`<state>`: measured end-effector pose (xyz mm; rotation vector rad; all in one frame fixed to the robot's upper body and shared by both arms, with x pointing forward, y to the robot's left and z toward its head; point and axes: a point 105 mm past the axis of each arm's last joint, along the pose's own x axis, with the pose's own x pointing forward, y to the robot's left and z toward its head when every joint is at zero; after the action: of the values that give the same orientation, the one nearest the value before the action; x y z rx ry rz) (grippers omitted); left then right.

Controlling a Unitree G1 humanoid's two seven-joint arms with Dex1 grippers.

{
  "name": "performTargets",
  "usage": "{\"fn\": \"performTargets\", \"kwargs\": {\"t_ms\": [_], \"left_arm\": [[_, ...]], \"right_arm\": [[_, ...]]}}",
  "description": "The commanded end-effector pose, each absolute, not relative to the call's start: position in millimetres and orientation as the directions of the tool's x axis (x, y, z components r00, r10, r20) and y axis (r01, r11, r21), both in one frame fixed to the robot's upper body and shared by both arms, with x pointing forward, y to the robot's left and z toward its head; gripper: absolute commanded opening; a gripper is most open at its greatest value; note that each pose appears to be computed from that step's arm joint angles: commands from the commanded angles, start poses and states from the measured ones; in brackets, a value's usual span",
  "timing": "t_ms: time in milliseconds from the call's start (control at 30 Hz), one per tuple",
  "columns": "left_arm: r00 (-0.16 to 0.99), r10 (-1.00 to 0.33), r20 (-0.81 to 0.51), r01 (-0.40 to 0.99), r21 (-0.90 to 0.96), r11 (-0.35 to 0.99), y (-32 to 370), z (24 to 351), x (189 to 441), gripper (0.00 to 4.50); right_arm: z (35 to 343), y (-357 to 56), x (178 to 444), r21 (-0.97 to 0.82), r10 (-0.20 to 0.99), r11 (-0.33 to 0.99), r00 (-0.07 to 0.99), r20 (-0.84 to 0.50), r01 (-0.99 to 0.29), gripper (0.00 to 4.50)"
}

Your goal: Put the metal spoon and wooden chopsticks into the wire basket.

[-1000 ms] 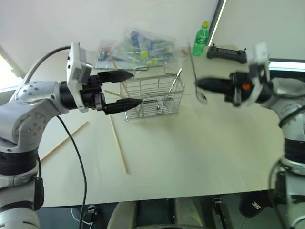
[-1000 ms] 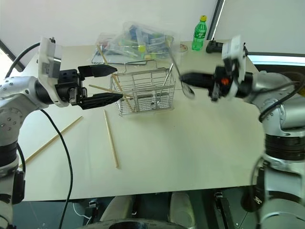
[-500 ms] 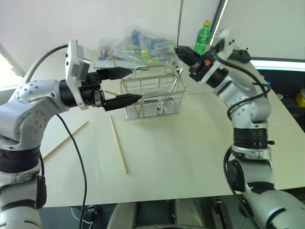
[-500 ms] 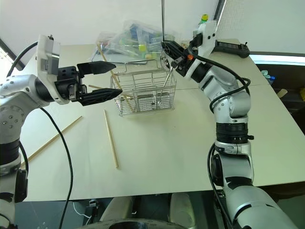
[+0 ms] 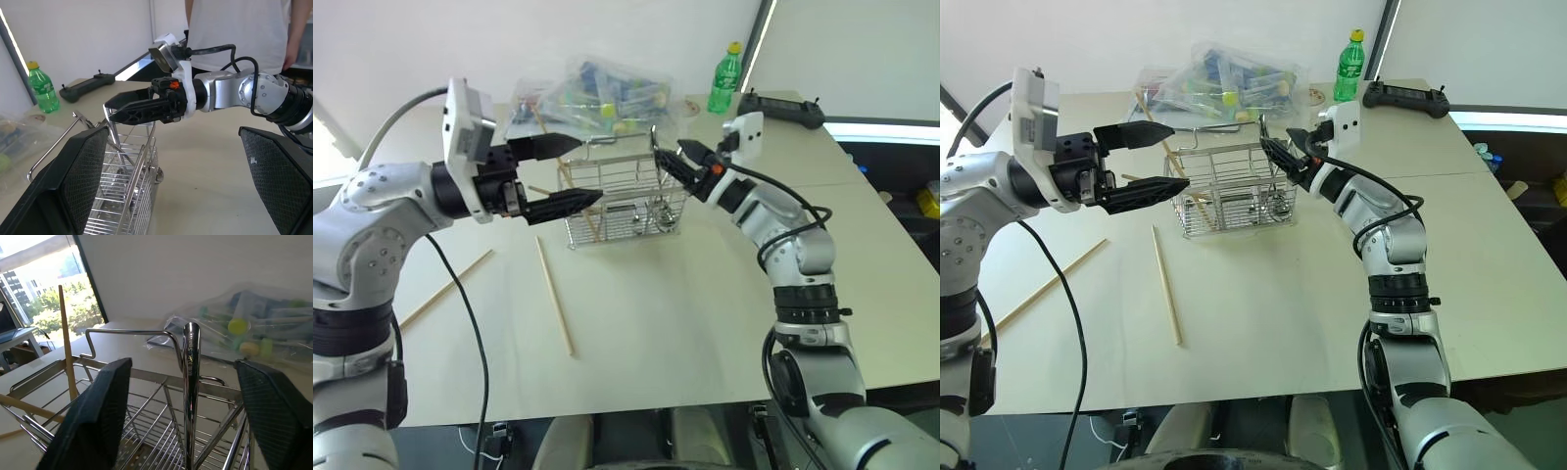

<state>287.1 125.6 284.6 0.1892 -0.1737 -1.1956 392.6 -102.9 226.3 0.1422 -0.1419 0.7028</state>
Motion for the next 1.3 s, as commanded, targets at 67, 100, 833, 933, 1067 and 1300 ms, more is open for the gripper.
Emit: {"fn": "performTargets", "kwargs": {"t_ms": [67, 100, 833, 933, 1067, 1300], "left_arm": [[0.363, -0.929, 0.068, 0.881, 0.3, 0.366, 129.2, 302.1, 286.7, 4.5], [0.364, -0.929, 0.069, 0.88, 0.3, 0.367, 129.2, 302.6, 287.6, 4.5], [0.565, -0.821, -0.078, 0.776, 0.388, 0.497, 215.4, 321.7, 291.0, 4.5], [0.617, -0.779, -0.111, 0.758, 0.351, 0.55, 234.0, 309.2, 298.1, 4.5], [0.672, -0.683, -0.284, 0.736, 0.356, 0.576, 265.6, 270.5, 305.6, 4.5], [0.683, -0.55, -0.481, 0.722, 0.328, 0.609, 289.6, 204.5, 336.9, 4.5]], "right_arm": [[257.3, -117.4, 383.8, 0.009, 0.613, 0.774, 0.752, 0.243, -0.633, 4.45], [263.7, -121.4, 382.1, 0.0, 0.61, 0.776, 0.751, 0.253, -0.63, 4.45], [222.9, -167.4, 241.8, -0.204, 0.867, 0.345, 0.394, -0.306, -0.916, 4.45], [197.2, -172.8, 254.7, -0.213, 0.813, 0.432, 0.481, -0.328, -0.876, 4.45], [199.3, -163.7, 249.4, -0.201, 0.837, 0.42, 0.464, -0.291, -0.885, 4.45], [199.1, -157.0, 246.3, -0.21, 0.833, 0.437, 0.481, -0.272, -0.875, 4.45]]}}
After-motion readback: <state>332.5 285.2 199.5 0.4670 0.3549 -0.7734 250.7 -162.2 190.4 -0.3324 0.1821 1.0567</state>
